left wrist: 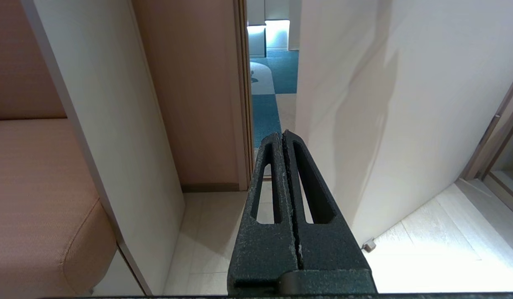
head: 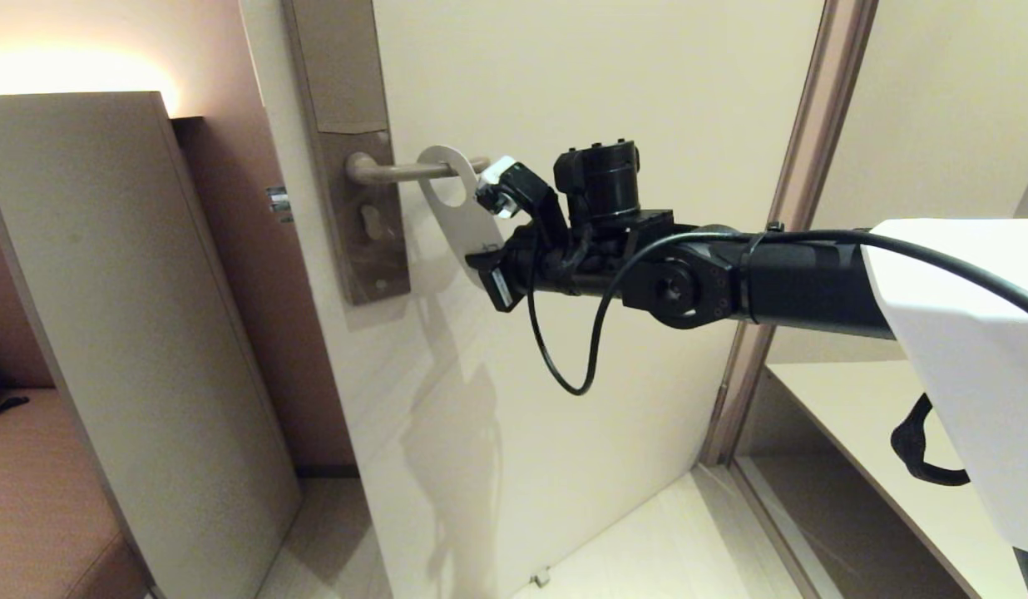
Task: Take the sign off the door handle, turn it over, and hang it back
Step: Hang the sign back with the other side facing out
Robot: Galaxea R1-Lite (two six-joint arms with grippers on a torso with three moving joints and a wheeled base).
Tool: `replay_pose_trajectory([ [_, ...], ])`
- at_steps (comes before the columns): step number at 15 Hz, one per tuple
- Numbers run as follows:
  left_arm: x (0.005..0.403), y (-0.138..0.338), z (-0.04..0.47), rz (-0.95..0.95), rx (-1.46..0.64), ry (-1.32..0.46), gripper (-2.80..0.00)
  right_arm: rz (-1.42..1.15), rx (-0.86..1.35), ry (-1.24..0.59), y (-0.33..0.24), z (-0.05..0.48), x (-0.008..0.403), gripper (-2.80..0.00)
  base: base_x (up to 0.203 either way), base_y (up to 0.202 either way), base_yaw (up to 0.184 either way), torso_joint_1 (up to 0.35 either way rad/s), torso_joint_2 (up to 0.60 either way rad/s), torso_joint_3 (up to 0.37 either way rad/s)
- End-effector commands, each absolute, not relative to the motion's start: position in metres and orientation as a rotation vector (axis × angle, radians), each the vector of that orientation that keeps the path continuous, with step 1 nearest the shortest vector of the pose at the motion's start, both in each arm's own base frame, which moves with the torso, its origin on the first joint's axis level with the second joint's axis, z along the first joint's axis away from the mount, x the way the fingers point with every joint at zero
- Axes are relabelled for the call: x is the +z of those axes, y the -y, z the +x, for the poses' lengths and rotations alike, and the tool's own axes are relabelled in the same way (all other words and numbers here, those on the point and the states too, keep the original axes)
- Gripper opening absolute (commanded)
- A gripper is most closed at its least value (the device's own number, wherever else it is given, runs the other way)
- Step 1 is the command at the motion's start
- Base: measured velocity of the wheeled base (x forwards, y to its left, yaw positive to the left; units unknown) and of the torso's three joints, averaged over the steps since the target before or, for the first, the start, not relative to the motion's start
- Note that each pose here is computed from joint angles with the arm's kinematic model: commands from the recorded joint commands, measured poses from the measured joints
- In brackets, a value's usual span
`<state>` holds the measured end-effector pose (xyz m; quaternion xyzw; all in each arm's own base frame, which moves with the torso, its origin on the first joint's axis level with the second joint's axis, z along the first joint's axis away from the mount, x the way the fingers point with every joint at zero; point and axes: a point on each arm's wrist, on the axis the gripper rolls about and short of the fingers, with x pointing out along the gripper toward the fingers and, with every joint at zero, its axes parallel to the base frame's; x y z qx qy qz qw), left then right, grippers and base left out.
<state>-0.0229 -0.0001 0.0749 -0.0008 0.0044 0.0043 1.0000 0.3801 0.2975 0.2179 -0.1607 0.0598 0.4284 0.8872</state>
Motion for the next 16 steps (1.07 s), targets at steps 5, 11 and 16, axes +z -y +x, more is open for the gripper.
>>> replay_pose_trajectory([
  [5, 0.0749, 0.0001, -0.0229, -0.002, 0.009, -0.009, -2.8, -0.35, 0.915, -0.12, -0.3053, 0.3739, 0.216, -2.8, 0.0, 0.0, 0.0, 0.0, 0.0, 0.0],
  [11, 0.0748, 0.0001, -0.0229, -0.002, 0.009, -0.009, -2.8, -0.367, 0.919, -0.129, -0.3037, 0.3708, 0.2145, -2.8, 0.0, 0.0, 0.0, 0.0, 0.0, 0.0],
  [16, 0.0748, 0.0001, -0.0229, -0.002, 0.009, -0.009, -2.8, -0.372, 0.922, -0.147, -0.3003, 0.3666, 0.2128, -2.8, 0.0, 0.0, 0.0, 0.0, 0.0, 0.0],
])
